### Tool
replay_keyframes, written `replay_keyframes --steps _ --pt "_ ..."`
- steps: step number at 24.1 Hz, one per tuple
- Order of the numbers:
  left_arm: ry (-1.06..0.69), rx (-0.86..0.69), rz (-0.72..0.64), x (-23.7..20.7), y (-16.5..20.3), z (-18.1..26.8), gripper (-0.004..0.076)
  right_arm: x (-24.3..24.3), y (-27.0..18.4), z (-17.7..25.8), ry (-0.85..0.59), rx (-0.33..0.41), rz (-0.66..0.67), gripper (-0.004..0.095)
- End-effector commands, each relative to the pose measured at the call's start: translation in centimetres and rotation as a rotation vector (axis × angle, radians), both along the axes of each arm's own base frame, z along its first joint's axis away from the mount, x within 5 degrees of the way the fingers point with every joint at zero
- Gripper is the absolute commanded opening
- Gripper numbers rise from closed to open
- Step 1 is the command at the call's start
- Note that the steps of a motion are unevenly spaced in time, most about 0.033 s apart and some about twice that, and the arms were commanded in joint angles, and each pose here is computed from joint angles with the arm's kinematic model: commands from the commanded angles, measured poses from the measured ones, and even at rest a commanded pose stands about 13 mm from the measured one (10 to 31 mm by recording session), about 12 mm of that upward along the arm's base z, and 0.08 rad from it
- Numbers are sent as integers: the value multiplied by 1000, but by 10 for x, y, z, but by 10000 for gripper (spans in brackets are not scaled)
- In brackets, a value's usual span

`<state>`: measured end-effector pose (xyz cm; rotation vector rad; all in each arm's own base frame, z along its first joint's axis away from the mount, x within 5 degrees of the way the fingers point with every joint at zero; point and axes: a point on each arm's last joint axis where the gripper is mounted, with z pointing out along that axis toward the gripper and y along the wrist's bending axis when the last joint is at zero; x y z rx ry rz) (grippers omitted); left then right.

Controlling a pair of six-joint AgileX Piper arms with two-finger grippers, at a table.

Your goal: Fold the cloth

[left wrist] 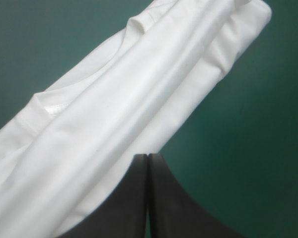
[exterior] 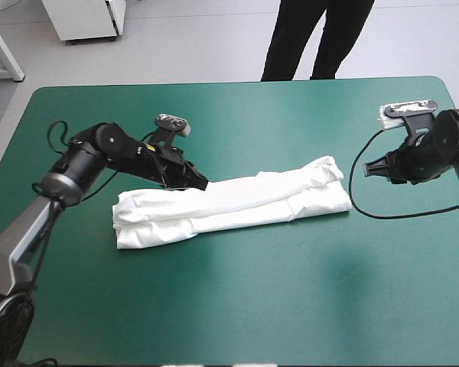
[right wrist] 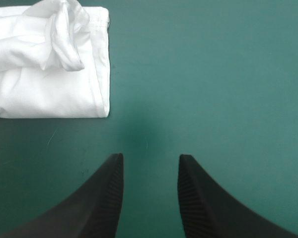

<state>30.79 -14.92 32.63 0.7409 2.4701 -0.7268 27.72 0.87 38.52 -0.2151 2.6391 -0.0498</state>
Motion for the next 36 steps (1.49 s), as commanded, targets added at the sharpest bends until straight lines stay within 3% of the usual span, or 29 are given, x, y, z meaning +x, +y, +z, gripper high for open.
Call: replay_keyframes --steps 1,10,18,22,26,32,36 --pt "-22 -90 20 13 -14 -1 -22 -2 -2 19 -126 10 -7 347" --pt "20 -113 -18 31 -34 -34 -22 22 13 -3 -66 133 89 364" --pt "76 -74 -43 45 -49 -64 -22 42 19 -26 16 193 111 566" --pt "123 -30 -64 50 -53 -86 -22 48 14 -31 19 201 98 578" --pt "153 -7 -89 47 -64 -98 -22 64 -5 -47 45 377 50 578" --pt "150 2 -102 44 -68 -98 -22 86 -18 -80 128 571 55 588" --pt "148 23 -114 44 -66 -99 -22 97 -18 -86 145 611 78 589"
